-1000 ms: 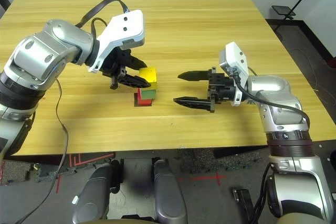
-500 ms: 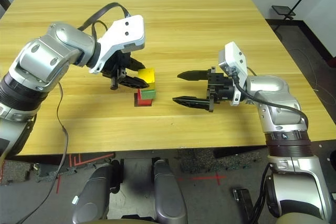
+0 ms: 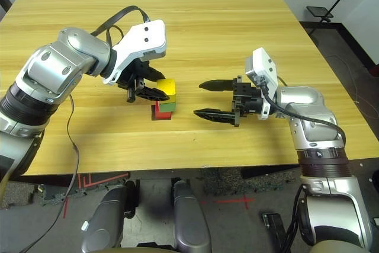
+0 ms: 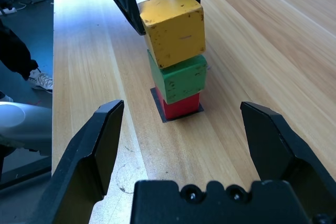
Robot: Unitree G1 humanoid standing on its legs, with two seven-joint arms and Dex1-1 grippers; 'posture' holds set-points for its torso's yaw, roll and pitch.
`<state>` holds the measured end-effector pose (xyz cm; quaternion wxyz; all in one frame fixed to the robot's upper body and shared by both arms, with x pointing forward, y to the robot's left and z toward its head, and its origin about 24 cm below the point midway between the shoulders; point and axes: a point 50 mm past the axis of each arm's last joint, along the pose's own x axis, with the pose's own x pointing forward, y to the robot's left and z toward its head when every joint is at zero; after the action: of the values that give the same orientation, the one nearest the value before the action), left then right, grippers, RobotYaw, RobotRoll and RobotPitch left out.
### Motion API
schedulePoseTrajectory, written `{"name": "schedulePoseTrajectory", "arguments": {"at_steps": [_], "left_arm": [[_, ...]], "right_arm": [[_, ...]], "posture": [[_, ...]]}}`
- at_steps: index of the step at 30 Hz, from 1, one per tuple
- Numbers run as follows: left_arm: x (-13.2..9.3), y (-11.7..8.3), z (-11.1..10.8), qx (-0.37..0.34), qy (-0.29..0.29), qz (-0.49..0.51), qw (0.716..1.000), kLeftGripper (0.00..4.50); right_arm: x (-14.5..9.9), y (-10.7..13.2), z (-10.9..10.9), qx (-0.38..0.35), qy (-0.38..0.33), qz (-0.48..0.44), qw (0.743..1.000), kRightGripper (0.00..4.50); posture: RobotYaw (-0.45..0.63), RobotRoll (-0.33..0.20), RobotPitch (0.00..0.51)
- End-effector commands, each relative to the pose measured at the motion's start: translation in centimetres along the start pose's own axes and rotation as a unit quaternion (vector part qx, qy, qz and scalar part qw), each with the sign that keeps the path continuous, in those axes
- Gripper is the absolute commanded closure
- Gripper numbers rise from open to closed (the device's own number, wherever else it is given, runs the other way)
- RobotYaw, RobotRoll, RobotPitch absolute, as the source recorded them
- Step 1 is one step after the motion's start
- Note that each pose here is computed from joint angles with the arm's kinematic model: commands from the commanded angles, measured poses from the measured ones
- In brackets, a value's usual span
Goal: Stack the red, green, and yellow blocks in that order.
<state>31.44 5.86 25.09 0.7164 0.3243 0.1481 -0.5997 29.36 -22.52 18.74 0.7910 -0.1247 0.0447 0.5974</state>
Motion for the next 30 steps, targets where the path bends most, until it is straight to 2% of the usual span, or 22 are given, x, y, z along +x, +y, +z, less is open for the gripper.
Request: {"name": "schedulePoseTrajectory", "arguments": {"at_steps": [1, 19, 26, 30], "left_arm": [[0.26, -0.2, 0.11, 0.005, 0.004, -0.007, 1.0, 2.49], [0.67, -0.04, -0.26, 0.005, 0.008, -0.01, 1.0, 2.49], [0.51, 0.31, -0.28, 0.007, 0.011, -0.001, 1.0, 0.09], [0.09, 0.55, -0.39, 0.01, 0.017, 0.009, 1.0, 0.04]], "right_arm": [[-0.06, 0.22, -0.04, -0.002, -0.001, 0.001, 1.0, 0.0], [0.08, 0.49, -0.09, 0.0, -0.003, 0.003, 1.0, 0.0], [0.09, 0.35, 0.06, -0.001, -0.004, 0.002, 1.0, 0.0], [0.14, 0.25, 0.09, -0.001, -0.004, 0.003, 1.0, 0.0]], "posture": [[0.21, 0.142, 0.226], [0.2, 0.141, 0.227], [0.21, 0.14, 0.227], [0.21, 0.14, 0.226]]}}
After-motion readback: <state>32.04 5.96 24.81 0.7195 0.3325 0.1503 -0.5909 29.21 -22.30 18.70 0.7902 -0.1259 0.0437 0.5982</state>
